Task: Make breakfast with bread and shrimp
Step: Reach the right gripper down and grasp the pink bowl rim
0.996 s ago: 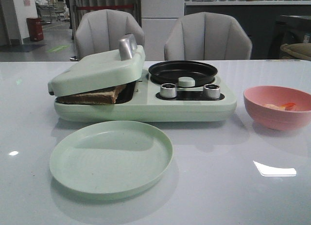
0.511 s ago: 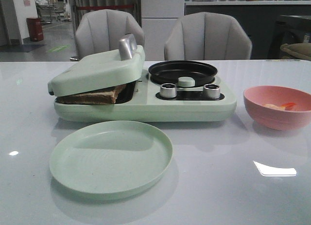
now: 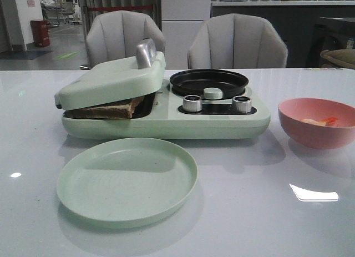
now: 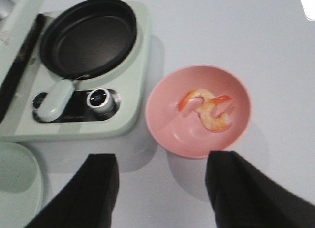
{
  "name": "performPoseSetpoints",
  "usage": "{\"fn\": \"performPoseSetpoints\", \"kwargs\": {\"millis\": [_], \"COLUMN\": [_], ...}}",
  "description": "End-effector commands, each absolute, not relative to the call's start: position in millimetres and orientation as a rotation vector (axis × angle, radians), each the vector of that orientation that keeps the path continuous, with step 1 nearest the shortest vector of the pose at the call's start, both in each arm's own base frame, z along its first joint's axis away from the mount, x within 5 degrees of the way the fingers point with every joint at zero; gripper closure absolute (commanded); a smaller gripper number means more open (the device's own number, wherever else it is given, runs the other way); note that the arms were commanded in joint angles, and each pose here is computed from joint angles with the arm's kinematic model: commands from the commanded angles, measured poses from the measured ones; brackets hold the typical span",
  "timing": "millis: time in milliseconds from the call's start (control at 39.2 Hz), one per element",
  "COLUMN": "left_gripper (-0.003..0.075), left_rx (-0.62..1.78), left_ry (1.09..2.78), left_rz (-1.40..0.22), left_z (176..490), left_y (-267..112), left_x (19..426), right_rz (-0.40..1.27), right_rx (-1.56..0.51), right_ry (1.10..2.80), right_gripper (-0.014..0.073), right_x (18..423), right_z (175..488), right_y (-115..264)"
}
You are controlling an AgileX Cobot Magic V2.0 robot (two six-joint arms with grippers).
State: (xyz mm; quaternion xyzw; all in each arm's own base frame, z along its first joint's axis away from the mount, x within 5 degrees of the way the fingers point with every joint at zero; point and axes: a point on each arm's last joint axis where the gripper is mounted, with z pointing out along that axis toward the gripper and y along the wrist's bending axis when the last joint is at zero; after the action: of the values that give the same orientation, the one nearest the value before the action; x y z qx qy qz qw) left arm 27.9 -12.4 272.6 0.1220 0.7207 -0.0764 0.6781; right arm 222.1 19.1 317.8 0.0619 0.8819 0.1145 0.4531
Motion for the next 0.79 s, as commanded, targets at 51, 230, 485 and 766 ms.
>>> {"fn": "performPoseSetpoints", "kwargs": {"millis": [51, 230, 485, 766], "left_gripper": [0.0606, 0.0606, 0.0606, 0.0606], "left_rx": [0.235, 0.235, 0.235, 0.235], "left_ry": [1.503, 1.503, 1.503, 1.503], "left_rz": [-0.189, -0.189, -0.189, -0.189], "left_z": [289.0, 289.0, 289.0, 289.0], "left_y": [-10.9, -10.9, -10.9, -10.9], "left_x": [23.5, 23.5, 23.5, 23.5], "right_rz": [0.272, 0.219, 0.195, 0.217], "right_rx": [0.279, 0.328, 0.322, 0.341], "right_ry": [2.171, 2.257, 2.368, 2.470], "right_gripper": [0.0104, 0.0104, 0.0104, 0.0104], "right_x": [256.3, 289.7, 333.9, 375.7], "right_z": [326.4, 308.8, 278.1, 244.4], "right_y": [-0.8, -22.9, -36.7, -41.9]}}
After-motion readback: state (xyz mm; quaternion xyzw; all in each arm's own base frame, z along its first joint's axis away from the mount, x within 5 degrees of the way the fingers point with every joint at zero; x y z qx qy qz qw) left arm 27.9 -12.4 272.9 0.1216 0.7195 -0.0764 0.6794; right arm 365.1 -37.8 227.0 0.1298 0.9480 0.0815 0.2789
